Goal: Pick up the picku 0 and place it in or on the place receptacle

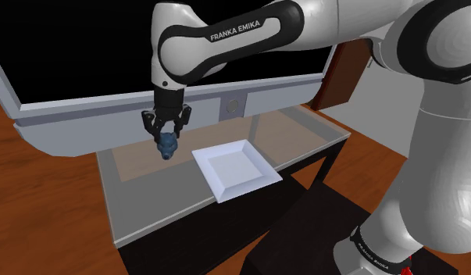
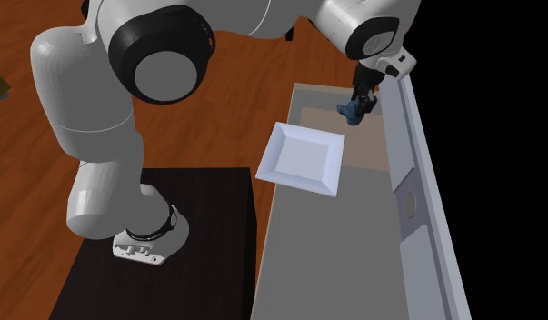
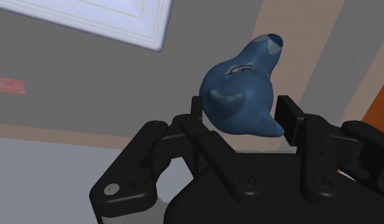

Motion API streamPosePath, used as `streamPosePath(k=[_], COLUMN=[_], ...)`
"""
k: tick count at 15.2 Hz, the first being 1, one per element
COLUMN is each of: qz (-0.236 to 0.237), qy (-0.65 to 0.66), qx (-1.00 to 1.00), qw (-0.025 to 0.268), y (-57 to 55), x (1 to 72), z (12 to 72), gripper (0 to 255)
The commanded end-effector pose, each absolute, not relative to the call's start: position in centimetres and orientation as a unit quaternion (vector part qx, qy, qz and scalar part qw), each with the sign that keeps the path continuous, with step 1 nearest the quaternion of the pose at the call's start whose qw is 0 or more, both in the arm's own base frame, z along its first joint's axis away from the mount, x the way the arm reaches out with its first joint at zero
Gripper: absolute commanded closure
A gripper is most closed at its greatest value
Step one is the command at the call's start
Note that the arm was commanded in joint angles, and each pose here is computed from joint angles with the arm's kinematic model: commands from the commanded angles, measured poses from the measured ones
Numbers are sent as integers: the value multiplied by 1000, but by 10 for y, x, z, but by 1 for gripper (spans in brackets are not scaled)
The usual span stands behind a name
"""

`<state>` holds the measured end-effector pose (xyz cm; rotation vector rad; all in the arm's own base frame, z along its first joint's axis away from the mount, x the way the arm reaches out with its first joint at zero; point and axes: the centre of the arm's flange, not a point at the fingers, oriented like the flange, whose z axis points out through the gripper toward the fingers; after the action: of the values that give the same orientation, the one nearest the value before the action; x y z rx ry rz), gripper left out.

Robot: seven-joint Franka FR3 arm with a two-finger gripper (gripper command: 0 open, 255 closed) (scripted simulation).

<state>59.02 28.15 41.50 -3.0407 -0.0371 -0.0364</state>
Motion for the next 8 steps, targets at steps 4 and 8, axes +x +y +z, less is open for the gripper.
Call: streamPosePath(k=[4,8], qz=[-12,-12], qy=[-12,-12], qx=[-999,-999], qw=[50,50], y=[281,281], x=[590,590], z=[440,461], gripper=[255,255])
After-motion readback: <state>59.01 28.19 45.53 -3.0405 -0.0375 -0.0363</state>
